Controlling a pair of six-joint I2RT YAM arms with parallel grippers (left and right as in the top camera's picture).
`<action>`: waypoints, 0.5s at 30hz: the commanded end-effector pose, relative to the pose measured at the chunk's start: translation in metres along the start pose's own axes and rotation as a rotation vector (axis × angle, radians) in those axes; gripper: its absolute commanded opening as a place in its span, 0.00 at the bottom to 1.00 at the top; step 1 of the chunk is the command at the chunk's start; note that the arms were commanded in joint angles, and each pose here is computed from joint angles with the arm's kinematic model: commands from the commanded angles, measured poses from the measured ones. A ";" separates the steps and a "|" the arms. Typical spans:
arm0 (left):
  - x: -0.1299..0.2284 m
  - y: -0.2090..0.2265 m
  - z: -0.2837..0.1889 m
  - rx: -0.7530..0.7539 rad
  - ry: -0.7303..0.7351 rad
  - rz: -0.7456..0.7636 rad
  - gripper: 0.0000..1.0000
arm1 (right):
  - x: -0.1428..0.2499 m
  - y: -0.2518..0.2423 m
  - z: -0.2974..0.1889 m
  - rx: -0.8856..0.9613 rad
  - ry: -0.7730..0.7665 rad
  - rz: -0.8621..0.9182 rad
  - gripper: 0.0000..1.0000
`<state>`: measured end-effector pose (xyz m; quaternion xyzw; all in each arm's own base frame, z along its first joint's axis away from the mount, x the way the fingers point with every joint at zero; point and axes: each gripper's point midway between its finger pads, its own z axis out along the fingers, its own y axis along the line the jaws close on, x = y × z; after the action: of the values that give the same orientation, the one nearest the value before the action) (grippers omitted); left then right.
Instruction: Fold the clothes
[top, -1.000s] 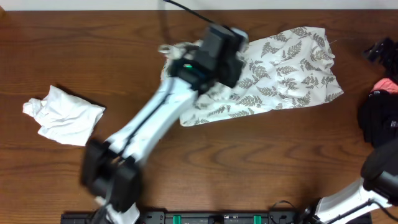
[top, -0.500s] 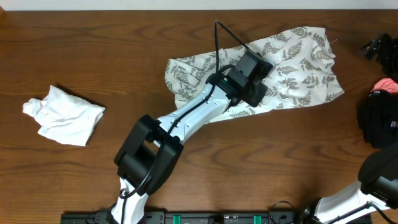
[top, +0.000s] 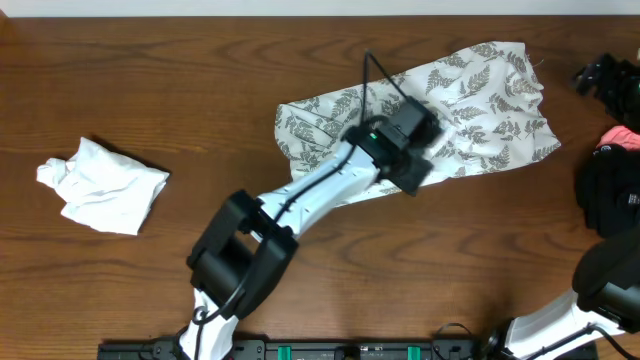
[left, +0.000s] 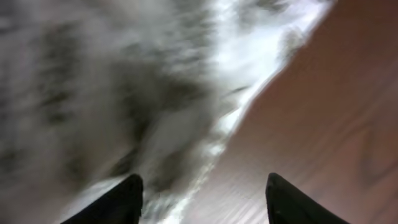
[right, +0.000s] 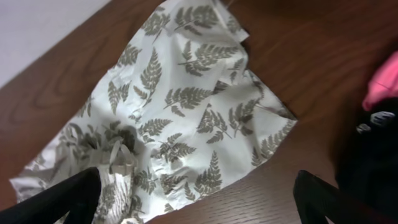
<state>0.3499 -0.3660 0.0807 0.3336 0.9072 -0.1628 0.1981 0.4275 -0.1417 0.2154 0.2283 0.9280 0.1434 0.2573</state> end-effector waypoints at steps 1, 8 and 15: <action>-0.028 0.044 -0.052 -0.108 -0.111 -0.048 0.69 | 0.003 0.023 0.004 -0.005 0.005 -0.115 0.97; -0.010 0.113 -0.079 -0.162 -0.072 -0.188 0.72 | 0.015 0.066 0.020 0.015 0.021 -0.279 0.99; 0.019 0.116 -0.052 -0.105 0.058 -0.050 0.72 | 0.016 0.064 0.023 0.093 0.017 -0.262 0.99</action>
<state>0.4082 -0.2430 0.1154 0.2478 0.9402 -0.1115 0.2053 0.4511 -0.0653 0.2114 0.1033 0.9574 0.0960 0.2521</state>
